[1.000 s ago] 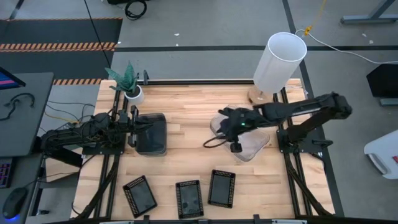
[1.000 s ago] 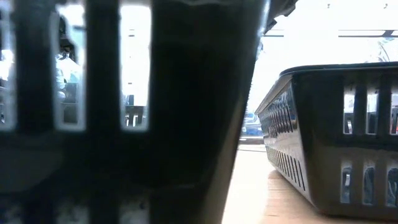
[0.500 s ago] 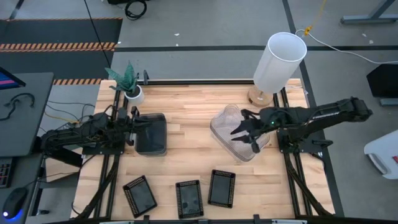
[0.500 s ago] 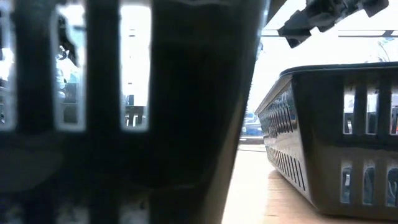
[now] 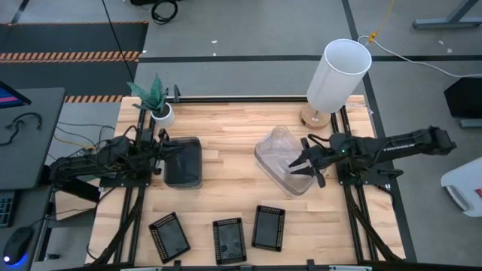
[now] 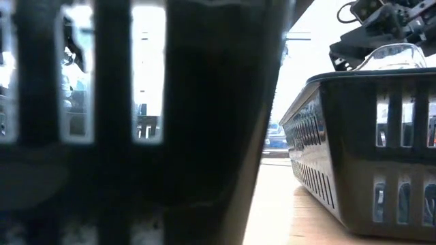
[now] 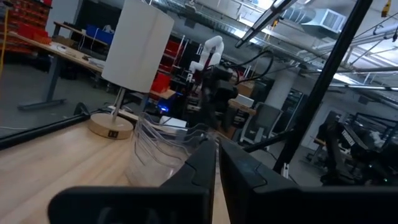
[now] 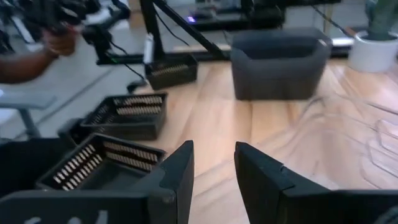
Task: Stack baskets by color
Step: Adjust the black bin on the table
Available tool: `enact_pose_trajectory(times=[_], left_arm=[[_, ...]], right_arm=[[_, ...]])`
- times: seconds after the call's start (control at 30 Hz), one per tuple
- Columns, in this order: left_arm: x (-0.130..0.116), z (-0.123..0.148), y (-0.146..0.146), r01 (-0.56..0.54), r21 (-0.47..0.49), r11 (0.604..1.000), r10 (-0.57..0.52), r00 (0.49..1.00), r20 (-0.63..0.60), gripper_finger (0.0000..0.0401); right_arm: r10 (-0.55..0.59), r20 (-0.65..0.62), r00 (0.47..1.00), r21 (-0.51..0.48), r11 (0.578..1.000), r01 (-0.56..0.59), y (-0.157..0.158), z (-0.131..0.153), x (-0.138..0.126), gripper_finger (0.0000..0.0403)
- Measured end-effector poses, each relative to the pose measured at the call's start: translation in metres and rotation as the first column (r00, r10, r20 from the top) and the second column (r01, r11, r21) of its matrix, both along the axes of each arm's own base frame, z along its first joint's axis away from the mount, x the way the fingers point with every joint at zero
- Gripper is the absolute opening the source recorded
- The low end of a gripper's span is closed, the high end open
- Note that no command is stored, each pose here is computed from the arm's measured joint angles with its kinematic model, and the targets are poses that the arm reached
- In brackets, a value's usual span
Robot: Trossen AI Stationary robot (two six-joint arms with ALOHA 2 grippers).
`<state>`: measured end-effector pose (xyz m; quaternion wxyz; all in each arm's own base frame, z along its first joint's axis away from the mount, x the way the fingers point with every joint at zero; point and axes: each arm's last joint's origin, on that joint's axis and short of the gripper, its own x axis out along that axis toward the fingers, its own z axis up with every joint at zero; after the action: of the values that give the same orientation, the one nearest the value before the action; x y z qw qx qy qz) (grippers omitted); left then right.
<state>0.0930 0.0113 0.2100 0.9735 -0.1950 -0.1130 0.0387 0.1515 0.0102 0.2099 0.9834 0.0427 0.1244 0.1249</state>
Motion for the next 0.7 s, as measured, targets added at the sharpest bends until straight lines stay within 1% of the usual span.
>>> enact_pose_trajectory(times=[0.2, 0.37, 0.47, 0.53, 0.63, 0.7], left_arm=[[0.0, 0.001, 0.0, -0.011, -0.002, 1.0, 0.011, 1.0, 0.008, 0.0029], [0.0, 0.001, 0.0, -0.013, 0.002, 1.0, 0.013, 1.0, 0.008, 0.0026], [0.0, 0.001, 0.0, -0.014, 0.006, 1.0, 0.014, 1.0, 0.007, 0.0023], [0.0, 0.001, 0.0, -0.017, 0.026, 1.0, 0.017, 1.0, 0.004, 0.0024], [0.0, 0.0, 0.0, -0.017, 0.08, 0.997, 0.018, 1.0, -0.004, 0.0028], [0.0, 0.0, 0.0, -0.02, 0.098, 0.995, 0.021, 1.0, -0.011, 0.0031]], right_arm=[[0.021, 0.067, 0.998, 0.022, 0.999, -0.023, 0.0, -0.016, -0.011, 0.0121], [0.019, 0.08, 0.997, 0.042, 0.999, -0.022, 0.0, -0.024, -0.019, 0.0121], [0.055, 0.101, 0.993, 0.061, 0.996, -0.061, 0.001, -0.026, -0.022, 0.0121], [0.073, 0.114, 0.991, 0.07, 0.994, -0.082, 0.002, -0.027, -0.025, 0.0121], [0.077, 0.148, 0.986, 0.077, 0.993, -0.089, 0.002, -0.031, -0.029, 0.0121], [0.077, 0.16, 0.984, 0.082, 0.992, -0.091, 0.002, -0.036, -0.031, 0.0121]])
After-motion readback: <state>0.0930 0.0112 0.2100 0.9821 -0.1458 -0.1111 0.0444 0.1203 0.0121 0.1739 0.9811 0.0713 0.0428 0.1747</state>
